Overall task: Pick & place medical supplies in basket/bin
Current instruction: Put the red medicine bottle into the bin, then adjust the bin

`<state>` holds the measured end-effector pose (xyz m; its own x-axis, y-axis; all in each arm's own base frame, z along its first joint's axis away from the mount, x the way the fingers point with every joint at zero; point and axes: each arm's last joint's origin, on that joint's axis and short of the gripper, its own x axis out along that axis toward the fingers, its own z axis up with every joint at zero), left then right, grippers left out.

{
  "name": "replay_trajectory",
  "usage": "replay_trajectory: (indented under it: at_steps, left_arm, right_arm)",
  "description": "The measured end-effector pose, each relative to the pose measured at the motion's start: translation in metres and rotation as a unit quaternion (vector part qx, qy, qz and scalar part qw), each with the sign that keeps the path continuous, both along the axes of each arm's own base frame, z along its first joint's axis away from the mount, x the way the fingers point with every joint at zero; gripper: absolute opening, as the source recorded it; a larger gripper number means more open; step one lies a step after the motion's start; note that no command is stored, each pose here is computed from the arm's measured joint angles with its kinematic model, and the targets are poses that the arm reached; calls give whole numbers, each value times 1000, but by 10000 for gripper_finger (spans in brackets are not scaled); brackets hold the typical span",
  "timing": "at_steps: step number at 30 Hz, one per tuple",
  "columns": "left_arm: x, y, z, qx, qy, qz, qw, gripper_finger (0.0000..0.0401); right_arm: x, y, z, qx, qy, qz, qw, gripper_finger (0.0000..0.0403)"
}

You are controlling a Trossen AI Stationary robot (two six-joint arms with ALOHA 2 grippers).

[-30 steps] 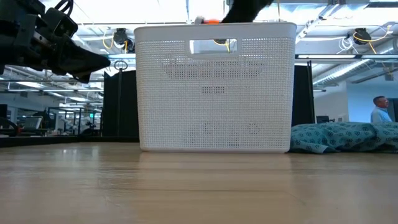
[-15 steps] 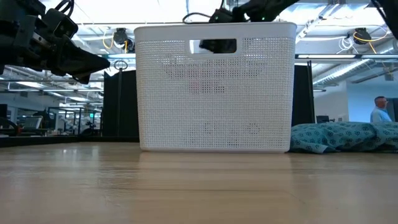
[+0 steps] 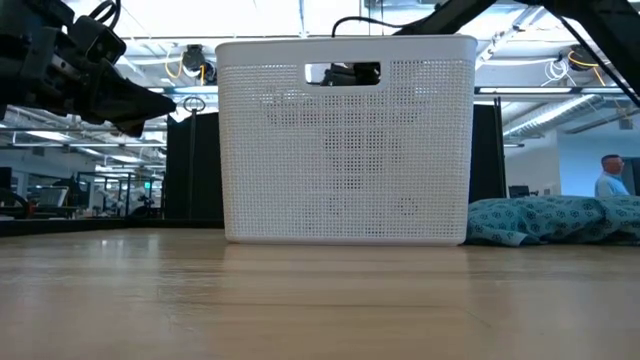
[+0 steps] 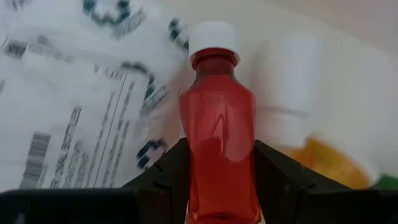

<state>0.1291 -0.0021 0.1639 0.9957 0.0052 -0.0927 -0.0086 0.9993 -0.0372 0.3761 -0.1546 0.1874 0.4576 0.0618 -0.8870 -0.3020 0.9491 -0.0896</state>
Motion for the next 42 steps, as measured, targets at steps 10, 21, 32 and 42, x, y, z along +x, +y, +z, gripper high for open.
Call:
replay_trajectory:
  at_steps: [10, 21, 32, 42]
  left_arm:
    - [0, 0, 0, 8, -1, 0, 1000, 44]
    - [0, 0, 0, 9, -2, -1, 1000, 44]
    - [0, 0, 2, 20, -9, -2, 1000, 44]
    - [0, 0, 1, 32, -7, -2, 999, 44]
  right_arm:
    - [-3, 1, -5, 7, 22, 5, 1000, 135]
    - [-2, -3, -5, -41, 30, -35, 998, 224]
    - [-14, 1, 46, -72, -31, -71, 994, 273]
    - [-61, 23, 140, -76, -146, -140, 976, 224]
